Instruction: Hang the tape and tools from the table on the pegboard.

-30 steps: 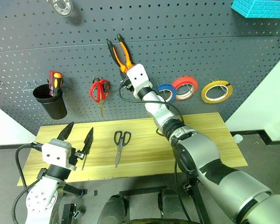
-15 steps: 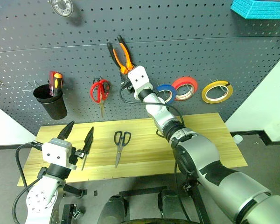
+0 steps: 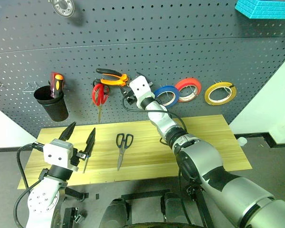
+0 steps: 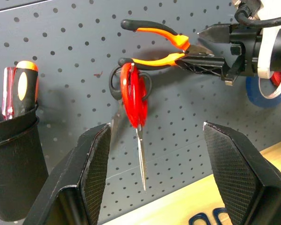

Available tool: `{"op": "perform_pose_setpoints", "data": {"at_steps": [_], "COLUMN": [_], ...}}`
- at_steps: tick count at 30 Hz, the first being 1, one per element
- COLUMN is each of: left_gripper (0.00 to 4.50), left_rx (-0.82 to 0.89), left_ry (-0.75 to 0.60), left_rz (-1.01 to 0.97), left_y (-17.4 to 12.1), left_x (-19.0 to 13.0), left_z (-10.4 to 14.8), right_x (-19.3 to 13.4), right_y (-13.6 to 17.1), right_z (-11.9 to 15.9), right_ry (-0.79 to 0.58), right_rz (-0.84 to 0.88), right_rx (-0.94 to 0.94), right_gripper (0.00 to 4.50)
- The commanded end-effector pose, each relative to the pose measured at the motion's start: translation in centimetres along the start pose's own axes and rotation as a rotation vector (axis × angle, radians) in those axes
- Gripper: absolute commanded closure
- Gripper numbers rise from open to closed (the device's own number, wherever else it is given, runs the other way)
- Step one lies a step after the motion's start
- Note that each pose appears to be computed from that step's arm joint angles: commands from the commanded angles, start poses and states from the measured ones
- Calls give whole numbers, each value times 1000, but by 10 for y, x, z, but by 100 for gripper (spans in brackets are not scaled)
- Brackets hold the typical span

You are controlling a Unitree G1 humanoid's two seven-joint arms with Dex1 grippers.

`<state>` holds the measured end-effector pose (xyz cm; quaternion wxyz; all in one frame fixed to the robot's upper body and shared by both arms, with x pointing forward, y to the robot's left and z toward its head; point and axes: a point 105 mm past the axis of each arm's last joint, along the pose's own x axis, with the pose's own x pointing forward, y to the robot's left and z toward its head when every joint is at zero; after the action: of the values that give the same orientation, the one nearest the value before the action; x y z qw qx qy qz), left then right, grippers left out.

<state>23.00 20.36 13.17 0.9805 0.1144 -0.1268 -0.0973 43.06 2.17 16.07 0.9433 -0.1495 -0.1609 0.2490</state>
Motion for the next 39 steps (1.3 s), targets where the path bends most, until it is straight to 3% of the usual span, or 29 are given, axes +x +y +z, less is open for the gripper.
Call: {"op": "perform_pose_setpoints", "data": {"at_steps": [1, 21, 30, 39], "left_gripper": [122, 122, 122, 122], "left_rx": [24, 28, 30, 23], "left_ry": [-37, -65, -77, -83], "left_rz": [-6, -8, 2, 16], "left_y": [2, 4, 9, 7], "left_x": [3, 16, 22, 23], "left_z": [9, 7, 2, -6], "right_x": [7, -1, -5, 11], "right_y": [-5, -7, 7, 3], "right_z": [23, 28, 29, 47], "right_ry": [-82, -166, -192, -181], "right_rz": [-15, 13, 116, 88], "right_rx": [-21, -103, -183, -240], "right_gripper": [5, 5, 5, 5]}}
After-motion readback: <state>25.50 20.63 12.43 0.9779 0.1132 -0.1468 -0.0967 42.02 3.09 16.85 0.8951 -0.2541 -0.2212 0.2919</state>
